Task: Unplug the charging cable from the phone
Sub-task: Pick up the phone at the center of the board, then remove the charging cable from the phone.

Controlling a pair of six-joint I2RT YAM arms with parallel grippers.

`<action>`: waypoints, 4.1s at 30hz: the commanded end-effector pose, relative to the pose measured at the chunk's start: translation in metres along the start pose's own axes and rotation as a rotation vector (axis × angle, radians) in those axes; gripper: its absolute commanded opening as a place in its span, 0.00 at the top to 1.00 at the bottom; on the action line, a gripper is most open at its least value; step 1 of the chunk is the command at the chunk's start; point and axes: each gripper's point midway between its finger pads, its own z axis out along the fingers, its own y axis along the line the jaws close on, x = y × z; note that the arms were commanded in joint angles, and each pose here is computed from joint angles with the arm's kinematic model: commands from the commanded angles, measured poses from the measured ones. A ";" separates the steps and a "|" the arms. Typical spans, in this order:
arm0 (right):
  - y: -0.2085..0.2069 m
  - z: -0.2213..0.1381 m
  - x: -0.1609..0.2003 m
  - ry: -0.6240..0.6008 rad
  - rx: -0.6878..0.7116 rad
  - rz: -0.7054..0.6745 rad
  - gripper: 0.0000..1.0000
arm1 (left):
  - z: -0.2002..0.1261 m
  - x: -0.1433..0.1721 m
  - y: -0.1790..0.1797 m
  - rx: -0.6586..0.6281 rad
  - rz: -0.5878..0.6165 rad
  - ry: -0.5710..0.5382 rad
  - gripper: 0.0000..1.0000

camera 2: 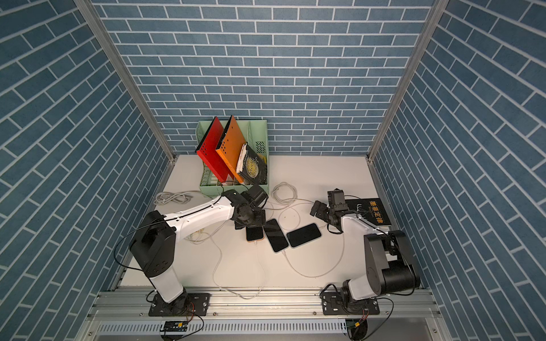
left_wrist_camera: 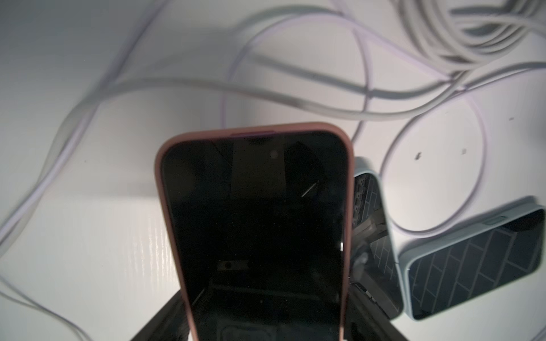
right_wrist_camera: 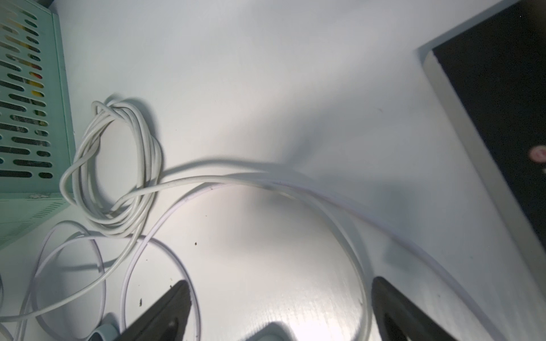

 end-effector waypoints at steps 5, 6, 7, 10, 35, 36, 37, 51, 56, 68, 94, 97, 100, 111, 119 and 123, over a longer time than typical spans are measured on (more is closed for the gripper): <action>0.059 -0.019 -0.010 -0.057 -0.207 -0.129 0.10 | -0.035 -0.070 -0.030 -0.007 0.031 -0.232 0.58; 0.068 -0.023 -0.011 -0.068 -0.245 -0.149 0.11 | -0.037 -0.076 -0.033 -0.006 0.033 -0.251 0.58; 0.077 -0.029 -0.011 -0.080 -0.284 -0.169 0.12 | -0.039 -0.082 -0.036 -0.007 0.035 -0.269 0.58; 0.100 -0.046 -0.011 -0.122 -0.393 -0.217 0.14 | -0.046 -0.099 -0.042 -0.018 0.049 -0.328 0.58; 0.212 -0.104 0.052 -0.195 -0.900 -0.474 0.41 | -0.107 -0.139 -0.064 0.078 0.099 -0.496 0.58; 0.215 -0.103 0.054 -0.187 -0.906 -0.480 0.42 | -0.107 -0.139 -0.064 0.083 0.097 -0.495 0.58; 0.218 -0.101 0.057 -0.179 -0.911 -0.486 0.43 | -0.108 -0.138 -0.065 0.088 0.094 -0.494 0.58; 0.247 -0.093 0.072 -0.129 -0.960 -0.516 0.54 | -0.114 -0.134 -0.067 0.136 0.078 -0.481 0.59; 0.251 -0.090 0.075 -0.112 -0.966 -0.514 0.66 | -0.115 -0.133 -0.065 0.143 0.065 -0.482 0.59; 0.255 -0.087 0.077 -0.091 -0.973 -0.498 0.70 | -0.123 -0.135 -0.061 0.159 0.041 -0.495 0.60; 0.254 -0.084 0.083 -0.066 -0.980 -0.499 1.00 | -0.130 -0.144 -0.044 0.154 -0.034 -0.532 0.73; 0.254 -0.085 0.083 -0.068 -0.980 -0.500 1.00 | -0.131 -0.144 -0.044 0.159 -0.038 -0.532 0.73; 0.253 -0.084 0.083 -0.070 -0.977 -0.498 1.00 | -0.131 -0.144 -0.044 0.162 -0.041 -0.531 0.73; 0.250 -0.082 0.087 -0.066 -0.968 -0.500 1.00 | -0.134 -0.148 -0.040 0.167 -0.061 -0.541 0.75; 0.248 -0.083 0.089 -0.066 -0.967 -0.504 1.00 | -0.135 -0.151 -0.034 0.156 -0.076 -0.548 0.75; 0.248 -0.084 0.091 -0.063 -0.972 -0.509 1.00 | -0.137 -0.155 -0.028 0.147 -0.088 -0.556 0.75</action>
